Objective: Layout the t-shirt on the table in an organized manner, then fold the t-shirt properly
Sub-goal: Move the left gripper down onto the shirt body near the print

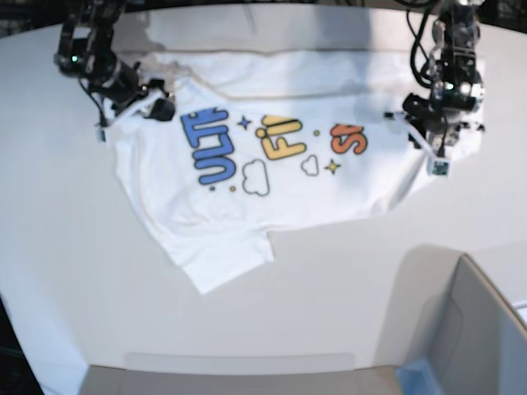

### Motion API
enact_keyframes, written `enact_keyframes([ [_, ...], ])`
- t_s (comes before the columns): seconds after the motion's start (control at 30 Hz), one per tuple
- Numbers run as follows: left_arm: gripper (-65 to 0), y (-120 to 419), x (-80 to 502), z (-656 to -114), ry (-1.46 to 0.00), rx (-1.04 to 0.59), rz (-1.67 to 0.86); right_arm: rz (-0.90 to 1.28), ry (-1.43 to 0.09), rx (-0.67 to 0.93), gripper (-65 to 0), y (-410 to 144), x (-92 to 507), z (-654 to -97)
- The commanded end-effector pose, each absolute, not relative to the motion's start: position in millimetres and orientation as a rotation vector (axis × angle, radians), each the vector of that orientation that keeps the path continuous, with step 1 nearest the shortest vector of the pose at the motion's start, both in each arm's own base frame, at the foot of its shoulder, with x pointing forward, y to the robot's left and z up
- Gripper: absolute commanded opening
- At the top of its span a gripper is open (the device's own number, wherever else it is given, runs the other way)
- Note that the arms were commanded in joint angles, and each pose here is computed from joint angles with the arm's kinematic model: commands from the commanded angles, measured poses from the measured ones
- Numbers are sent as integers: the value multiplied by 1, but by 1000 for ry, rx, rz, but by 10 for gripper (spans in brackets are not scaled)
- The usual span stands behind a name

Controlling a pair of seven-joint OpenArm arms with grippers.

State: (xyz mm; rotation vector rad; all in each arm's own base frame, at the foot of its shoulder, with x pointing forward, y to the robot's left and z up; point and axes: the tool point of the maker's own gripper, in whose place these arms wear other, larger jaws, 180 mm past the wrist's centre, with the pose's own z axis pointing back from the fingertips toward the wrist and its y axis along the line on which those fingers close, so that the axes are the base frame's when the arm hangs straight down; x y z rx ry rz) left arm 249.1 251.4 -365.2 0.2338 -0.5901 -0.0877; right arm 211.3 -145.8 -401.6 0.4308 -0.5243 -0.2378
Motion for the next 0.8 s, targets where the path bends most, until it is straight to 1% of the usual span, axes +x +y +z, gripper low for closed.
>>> enact_keyframes([
  [0.0,-504,261,264,-352,-639,294,-92,-245,-451,356,-451,-157,198,-415],
  [0.07,-492,265,267,-363,-618,327,-86,-245,-451,356,-451,-157,198,-415],
  [0.23,-490,284,274,-385,-618,414,-99,-245,-450,356,-451,-157,197,-415],
  [0.33,-490,291,276,-381,-635,461,-105,-246,-447,356,-451,-157,196,-416],
  [0.4,-490,300,270,-379,-640,506,-50,-246,-445,353,-451,-158,196,-416],
  [0.53,-489,279,276,-381,-708,509,-38,-245,-450,354,-451,-158,198,-416],
  [0.6,-483,272,275,-384,-712,508,-24,-242,-457,356,-451,-157,202,-414],
  [0.7,-457,266,274,-387,-712,508,-17,-232,-431,364,-451,-155,202,-413],
  [0.77,-452,266,274,-386,-720,511,-7,-228,-420,365,-451,-154,201,-413],
])
